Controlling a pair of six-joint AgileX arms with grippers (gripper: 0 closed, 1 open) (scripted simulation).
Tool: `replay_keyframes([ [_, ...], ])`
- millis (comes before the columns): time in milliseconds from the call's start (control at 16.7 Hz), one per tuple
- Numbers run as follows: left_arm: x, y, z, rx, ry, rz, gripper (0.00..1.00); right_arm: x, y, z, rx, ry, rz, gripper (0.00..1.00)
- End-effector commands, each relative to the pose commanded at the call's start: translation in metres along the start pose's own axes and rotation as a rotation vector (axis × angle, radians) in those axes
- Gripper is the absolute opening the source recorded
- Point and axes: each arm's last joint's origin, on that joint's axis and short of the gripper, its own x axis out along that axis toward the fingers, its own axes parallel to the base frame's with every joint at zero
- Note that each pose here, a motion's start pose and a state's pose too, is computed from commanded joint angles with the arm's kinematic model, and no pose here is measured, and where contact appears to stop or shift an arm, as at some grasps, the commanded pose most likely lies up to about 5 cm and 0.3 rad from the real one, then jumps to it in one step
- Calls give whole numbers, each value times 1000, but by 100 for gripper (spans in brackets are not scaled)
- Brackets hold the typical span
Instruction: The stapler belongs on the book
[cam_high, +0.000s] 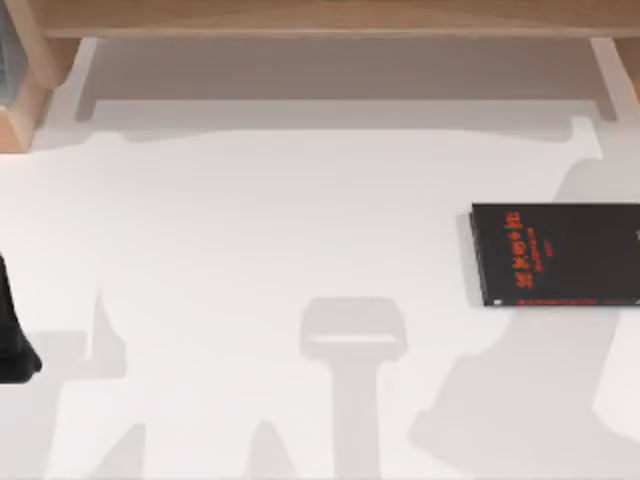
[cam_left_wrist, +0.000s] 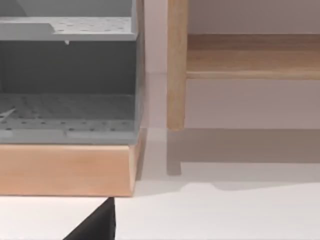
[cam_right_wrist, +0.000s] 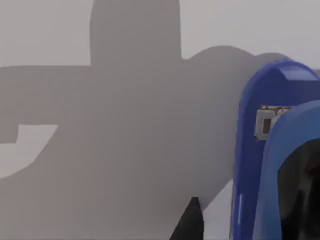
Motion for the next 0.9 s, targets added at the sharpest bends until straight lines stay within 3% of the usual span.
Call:
replay_keyframes([
  [240,0,0,0,0,0,0,100,0,0,0,0,0,0,2],
  [900,0,0,0,0,0,0,100,-6,-1,0,2,-8,-8,0],
])
